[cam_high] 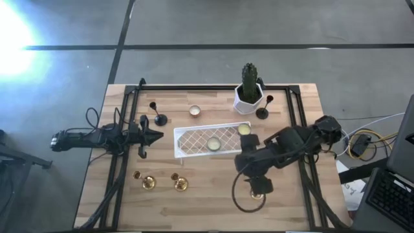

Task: Pick & Place candle stick holders
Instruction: Adjust the shelf

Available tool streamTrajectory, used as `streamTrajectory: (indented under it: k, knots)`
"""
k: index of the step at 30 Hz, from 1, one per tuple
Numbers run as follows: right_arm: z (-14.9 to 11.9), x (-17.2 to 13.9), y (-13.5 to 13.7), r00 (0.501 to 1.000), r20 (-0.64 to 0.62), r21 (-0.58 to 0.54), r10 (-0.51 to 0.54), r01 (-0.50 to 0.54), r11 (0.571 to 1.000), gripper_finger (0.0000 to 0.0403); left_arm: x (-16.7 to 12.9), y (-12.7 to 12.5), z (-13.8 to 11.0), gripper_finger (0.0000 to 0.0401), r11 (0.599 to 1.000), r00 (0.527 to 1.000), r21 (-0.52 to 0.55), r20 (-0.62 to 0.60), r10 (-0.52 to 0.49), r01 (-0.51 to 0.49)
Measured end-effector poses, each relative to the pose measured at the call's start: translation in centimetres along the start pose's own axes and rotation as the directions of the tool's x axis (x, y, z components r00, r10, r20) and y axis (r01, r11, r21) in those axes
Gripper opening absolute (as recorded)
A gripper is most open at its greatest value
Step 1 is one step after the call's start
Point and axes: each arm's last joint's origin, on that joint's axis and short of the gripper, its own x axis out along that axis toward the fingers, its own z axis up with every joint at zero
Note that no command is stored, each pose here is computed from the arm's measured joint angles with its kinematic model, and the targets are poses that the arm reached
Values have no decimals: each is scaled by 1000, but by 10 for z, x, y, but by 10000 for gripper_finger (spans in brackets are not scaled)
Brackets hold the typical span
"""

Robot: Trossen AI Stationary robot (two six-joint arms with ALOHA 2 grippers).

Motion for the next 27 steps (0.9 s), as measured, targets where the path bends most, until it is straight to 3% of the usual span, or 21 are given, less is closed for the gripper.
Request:
streamTrajectory:
  k: [3, 6, 11, 14, 19, 27]
  knots:
    - [-3, 10, -5, 994, -15, 65, -110, 111, 992, 370, 0, 0, 0, 37, 1000, 1000, 0, 0, 0, 0]
    - [-9, 30, -6, 984, -91, 134, -152, 163, 977, 370, 0, 0, 0, 37, 1000, 1000, 0, 0, 0, 0]
    - [-22, 72, -13, 956, -255, 181, -146, 195, 964, 370, 0, 0, 0, 37, 1000, 1000, 0, 0, -1, 1]
    - [-25, 92, -20, 948, -304, 210, -90, 159, 965, 370, 0, 0, 0, 37, 1000, 1000, 0, 0, 0, 0]
    - [-25, 101, -25, 969, -247, 184, 0, 47, 982, 370, 0, 0, 0, 37, 1000, 1000, 0, 0, -1, 1]
    - [-33, 72, -31, 998, -56, 185, 32, -21, 983, 350, 0, 0, 0, 37, 1000, 1000, 0, 0, 0, 0]
